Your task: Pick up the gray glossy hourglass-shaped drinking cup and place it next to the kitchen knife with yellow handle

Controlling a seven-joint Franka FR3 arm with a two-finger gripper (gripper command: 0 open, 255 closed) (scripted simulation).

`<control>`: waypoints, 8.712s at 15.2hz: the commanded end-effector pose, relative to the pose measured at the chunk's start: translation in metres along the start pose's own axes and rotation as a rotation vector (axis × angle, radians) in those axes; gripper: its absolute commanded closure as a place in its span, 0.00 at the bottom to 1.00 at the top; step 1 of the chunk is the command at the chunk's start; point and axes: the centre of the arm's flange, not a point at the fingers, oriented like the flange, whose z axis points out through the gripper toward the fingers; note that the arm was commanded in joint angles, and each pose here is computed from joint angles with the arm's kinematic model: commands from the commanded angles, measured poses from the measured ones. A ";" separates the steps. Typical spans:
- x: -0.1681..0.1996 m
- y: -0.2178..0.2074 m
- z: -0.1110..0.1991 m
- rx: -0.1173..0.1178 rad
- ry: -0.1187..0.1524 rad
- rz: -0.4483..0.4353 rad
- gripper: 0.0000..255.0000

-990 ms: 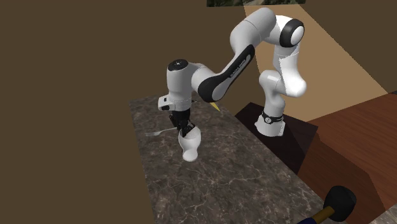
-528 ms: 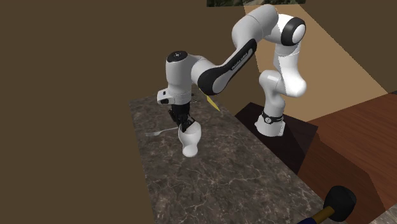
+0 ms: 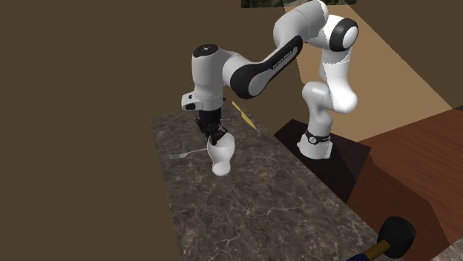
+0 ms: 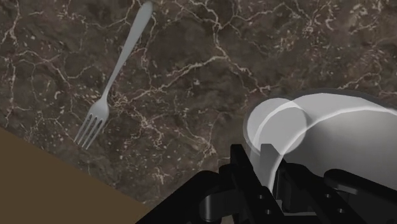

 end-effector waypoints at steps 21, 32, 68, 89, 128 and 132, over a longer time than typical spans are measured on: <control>-0.010 0.009 -0.117 0.000 0.000 0.000 1.00; -0.059 0.057 -0.140 0.000 0.000 0.000 1.00; -0.397 0.387 -0.089 0.000 0.000 0.000 1.00; -0.446 0.435 -0.002 0.000 0.000 0.000 1.00; -0.436 0.425 0.115 0.000 0.000 0.000 0.00; -0.436 0.425 0.078 0.000 0.000 0.000 0.00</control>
